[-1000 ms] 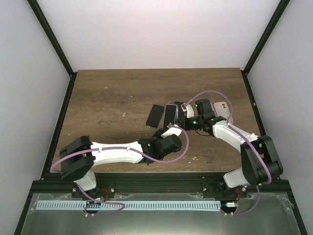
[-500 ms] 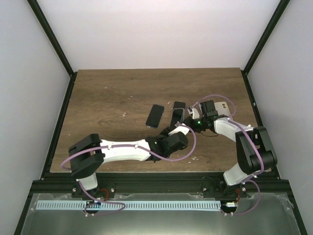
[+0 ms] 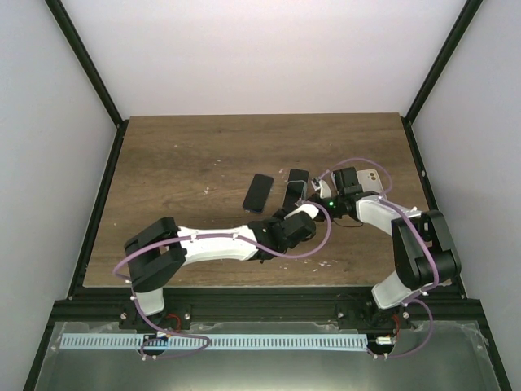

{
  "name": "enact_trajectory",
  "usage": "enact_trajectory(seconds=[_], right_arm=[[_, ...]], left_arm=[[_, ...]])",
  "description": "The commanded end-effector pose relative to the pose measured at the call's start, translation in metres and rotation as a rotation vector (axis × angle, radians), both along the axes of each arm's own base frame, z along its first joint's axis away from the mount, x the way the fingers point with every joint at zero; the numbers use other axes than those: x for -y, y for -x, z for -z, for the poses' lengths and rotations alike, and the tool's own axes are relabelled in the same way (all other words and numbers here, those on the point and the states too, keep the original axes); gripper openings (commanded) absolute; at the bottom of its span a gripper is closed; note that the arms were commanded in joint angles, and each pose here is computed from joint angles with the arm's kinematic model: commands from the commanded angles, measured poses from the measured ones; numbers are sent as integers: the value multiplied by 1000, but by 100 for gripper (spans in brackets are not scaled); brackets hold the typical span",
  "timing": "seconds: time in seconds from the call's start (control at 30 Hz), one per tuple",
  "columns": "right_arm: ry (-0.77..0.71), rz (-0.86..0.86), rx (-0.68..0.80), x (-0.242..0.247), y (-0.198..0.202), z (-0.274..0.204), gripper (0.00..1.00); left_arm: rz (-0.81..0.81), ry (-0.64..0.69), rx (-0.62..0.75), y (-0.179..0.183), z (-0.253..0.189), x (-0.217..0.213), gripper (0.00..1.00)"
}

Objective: Take the phone out of the phone case
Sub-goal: Remove the phone case from the phone.

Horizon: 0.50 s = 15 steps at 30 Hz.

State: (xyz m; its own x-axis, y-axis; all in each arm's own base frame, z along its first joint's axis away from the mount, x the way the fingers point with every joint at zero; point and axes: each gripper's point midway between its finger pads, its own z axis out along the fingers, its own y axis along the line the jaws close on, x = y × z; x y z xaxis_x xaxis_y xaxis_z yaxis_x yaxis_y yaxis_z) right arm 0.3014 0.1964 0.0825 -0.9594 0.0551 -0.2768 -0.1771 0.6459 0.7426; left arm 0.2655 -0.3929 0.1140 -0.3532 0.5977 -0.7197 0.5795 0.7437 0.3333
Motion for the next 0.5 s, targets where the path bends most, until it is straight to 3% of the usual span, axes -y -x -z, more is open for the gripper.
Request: enact_trajectory(seconds=[0.0,0.27,0.47], right_arm=[[-55,-21,43,-7,-11,-19,1],[-67,-23,28,-7,-11,-18,1],[-76,-25,18,-8,-11,-18,1]], left_arm=[[27,17,-13,3,1,10,45],[-58,-102,34,-10,11,-5,31],[-9,-83,11,-4,17,3,44]])
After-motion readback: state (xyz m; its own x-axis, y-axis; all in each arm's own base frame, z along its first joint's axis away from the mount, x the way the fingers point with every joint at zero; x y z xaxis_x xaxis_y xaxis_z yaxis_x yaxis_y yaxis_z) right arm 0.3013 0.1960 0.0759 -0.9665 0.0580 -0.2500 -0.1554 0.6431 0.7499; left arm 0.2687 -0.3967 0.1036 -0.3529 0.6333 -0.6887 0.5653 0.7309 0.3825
